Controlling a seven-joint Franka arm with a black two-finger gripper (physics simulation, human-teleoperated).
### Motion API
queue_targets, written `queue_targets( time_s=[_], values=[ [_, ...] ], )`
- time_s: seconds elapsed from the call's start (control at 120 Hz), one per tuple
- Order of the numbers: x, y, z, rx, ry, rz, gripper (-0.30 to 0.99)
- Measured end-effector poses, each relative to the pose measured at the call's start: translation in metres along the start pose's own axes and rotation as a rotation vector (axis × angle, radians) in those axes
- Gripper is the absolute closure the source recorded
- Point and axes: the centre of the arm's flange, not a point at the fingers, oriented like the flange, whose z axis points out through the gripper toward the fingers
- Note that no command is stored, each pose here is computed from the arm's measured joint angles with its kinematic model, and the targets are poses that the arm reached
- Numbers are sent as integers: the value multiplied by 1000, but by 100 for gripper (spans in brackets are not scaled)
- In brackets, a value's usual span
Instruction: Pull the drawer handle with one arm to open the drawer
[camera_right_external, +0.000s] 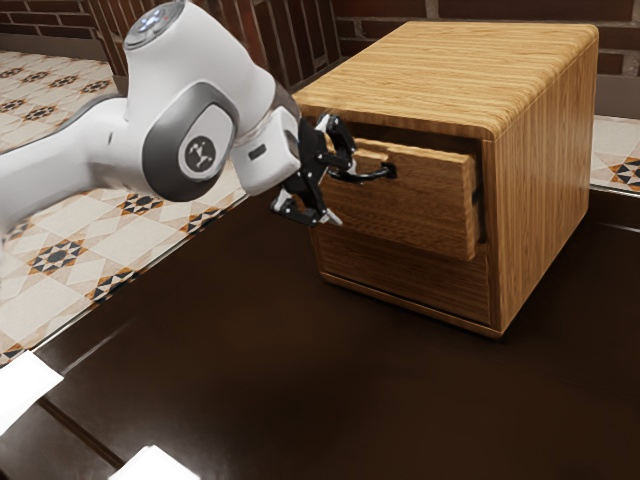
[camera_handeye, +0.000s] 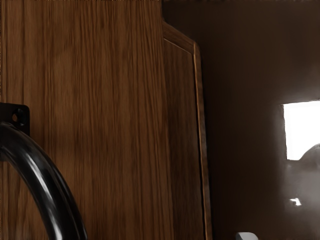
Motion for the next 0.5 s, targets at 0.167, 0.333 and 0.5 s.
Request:
queue_targets(
  time_s=[0.167, 0.333, 0.5],
  values=[
    [1, 20, -11, -11, 12, -3, 35],
    [-2, 39, -25, -12, 20, -9, 42],
    [-9, 56, -35, -14, 21, -19, 39]
  ],
)
